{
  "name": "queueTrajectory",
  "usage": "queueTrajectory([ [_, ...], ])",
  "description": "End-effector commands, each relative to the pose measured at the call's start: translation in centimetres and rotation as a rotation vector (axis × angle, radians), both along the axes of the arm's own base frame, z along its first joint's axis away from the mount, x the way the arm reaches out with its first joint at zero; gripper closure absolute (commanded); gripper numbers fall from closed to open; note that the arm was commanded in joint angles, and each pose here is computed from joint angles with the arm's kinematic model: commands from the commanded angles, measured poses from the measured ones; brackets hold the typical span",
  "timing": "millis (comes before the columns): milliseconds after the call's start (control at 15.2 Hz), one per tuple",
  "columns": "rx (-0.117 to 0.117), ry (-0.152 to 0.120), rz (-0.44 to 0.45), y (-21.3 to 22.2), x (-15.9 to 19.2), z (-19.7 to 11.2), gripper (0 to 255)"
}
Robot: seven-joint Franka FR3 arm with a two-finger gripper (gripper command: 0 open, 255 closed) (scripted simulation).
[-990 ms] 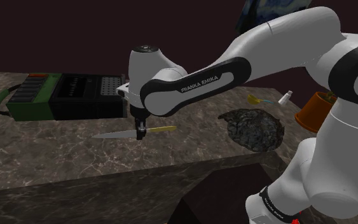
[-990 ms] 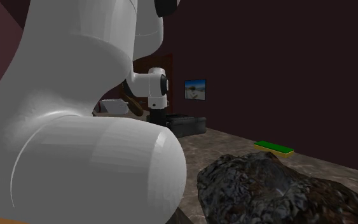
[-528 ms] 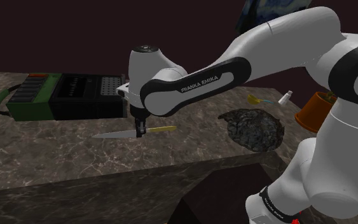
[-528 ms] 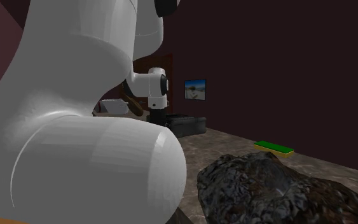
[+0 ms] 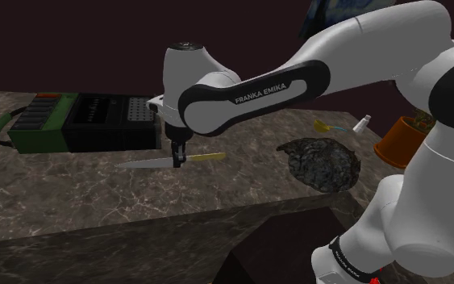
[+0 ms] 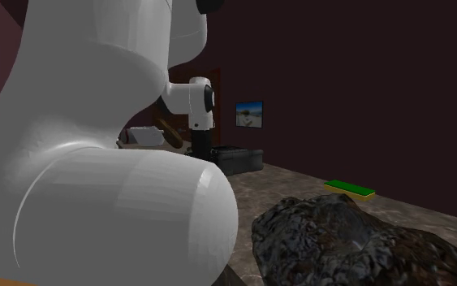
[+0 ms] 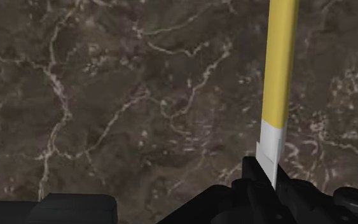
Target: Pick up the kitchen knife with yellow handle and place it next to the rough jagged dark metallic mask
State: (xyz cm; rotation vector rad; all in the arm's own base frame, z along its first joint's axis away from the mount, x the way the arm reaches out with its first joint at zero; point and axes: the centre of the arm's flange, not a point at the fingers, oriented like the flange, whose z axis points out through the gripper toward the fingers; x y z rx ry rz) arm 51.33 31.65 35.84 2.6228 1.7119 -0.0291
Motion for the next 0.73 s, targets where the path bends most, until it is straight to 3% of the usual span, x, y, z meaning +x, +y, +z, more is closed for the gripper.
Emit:
queueTrajectory([
  [0,0.0,0.0,0.0,-0.1,0.0,1.0,255],
  [660,0.0,0.0,0.0,-0.1,0.0,6.3,255],
])
